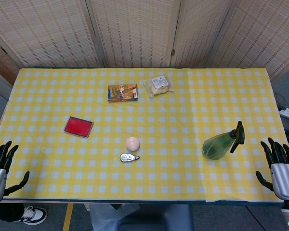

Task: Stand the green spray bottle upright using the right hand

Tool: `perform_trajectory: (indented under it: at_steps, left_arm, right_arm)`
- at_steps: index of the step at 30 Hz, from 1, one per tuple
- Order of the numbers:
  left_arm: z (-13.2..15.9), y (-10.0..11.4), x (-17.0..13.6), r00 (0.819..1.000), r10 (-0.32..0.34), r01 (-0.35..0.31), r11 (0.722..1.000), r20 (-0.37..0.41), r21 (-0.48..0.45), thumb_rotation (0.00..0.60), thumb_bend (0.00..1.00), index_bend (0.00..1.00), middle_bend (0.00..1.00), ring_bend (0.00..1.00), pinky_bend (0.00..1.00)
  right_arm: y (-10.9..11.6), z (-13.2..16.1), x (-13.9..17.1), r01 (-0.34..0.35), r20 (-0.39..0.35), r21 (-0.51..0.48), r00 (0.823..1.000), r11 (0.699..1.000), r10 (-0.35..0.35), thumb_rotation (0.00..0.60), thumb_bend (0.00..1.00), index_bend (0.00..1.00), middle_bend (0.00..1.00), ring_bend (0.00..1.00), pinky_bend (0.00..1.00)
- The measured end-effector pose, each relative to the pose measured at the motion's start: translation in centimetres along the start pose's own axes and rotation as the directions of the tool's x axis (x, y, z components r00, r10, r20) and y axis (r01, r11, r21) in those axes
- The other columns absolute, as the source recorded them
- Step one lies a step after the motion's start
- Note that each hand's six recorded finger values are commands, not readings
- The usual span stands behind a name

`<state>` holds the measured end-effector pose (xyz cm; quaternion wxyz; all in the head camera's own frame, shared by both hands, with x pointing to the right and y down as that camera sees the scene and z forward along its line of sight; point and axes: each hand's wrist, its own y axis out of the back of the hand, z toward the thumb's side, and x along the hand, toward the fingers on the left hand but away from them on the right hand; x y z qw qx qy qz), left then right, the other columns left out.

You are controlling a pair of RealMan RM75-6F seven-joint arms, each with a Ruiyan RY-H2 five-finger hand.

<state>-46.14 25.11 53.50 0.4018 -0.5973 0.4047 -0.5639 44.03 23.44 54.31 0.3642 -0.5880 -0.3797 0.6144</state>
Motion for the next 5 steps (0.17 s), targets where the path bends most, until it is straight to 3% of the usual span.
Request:
perform_trajectory:
  at_steps: [5]
  left_arm:
    - [0.14,-0.16,-0.07,1.000,-0.005,0.005,1.000,0.002,0.002,0.315,0.41,0.00,0.00,0.00,0.00]
  right_arm:
    - [-0.57,-0.28,0.13,-0.069,0.011,-0.015,0.998,0.998,0.069,0.600,0.32,0.00,0.00,0.00,0.00]
